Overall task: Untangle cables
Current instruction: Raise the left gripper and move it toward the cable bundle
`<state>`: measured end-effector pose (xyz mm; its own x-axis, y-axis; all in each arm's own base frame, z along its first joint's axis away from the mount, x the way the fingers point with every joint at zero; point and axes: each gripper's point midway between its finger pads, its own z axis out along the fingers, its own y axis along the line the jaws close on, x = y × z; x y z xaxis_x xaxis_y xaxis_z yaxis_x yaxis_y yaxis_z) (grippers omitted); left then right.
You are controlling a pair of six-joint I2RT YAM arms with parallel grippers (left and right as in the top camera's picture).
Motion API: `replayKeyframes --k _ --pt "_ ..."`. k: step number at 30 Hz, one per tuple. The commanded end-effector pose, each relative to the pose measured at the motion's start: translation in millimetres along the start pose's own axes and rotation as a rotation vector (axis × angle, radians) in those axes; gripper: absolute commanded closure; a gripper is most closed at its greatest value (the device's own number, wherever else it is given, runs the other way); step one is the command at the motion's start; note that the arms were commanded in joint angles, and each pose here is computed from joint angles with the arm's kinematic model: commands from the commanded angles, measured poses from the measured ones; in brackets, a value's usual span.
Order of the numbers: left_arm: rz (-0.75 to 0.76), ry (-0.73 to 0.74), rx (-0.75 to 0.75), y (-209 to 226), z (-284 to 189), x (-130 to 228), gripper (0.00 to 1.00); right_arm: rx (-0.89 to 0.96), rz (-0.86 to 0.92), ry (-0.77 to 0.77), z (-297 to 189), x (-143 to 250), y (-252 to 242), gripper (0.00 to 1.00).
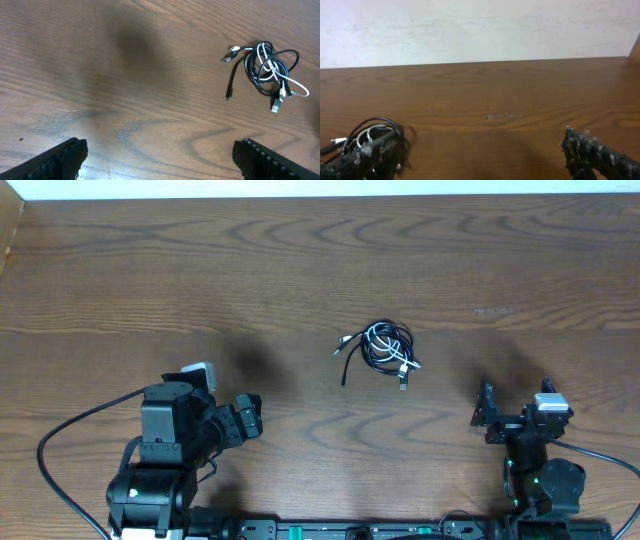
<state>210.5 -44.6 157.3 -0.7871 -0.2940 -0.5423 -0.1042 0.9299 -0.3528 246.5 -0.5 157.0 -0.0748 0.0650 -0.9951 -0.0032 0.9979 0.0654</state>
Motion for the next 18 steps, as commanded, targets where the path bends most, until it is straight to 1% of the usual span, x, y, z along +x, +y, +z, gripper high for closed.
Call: replayKeyframes --k 1,8,12,18 --pt "0.002 -0.015 0.018 -5 -5 -6 0.02 -0.011 0.049 -0.001 0 0 2 0.01" --pt "0.005 -0.020 0.015 -5 -5 -7 0.02 -0.009 0.056 0.021 -3 -2 3 0.01" --pt "0.019 -0.033 -0.020 2 -5 -9 0.02 -0.004 0.057 0.069 -7 -5 3 0.01" --pt "0.020 -0.038 -0.022 2 -5 -10 0.02 0.005 0.060 0.163 -10 -13 3 0.01"
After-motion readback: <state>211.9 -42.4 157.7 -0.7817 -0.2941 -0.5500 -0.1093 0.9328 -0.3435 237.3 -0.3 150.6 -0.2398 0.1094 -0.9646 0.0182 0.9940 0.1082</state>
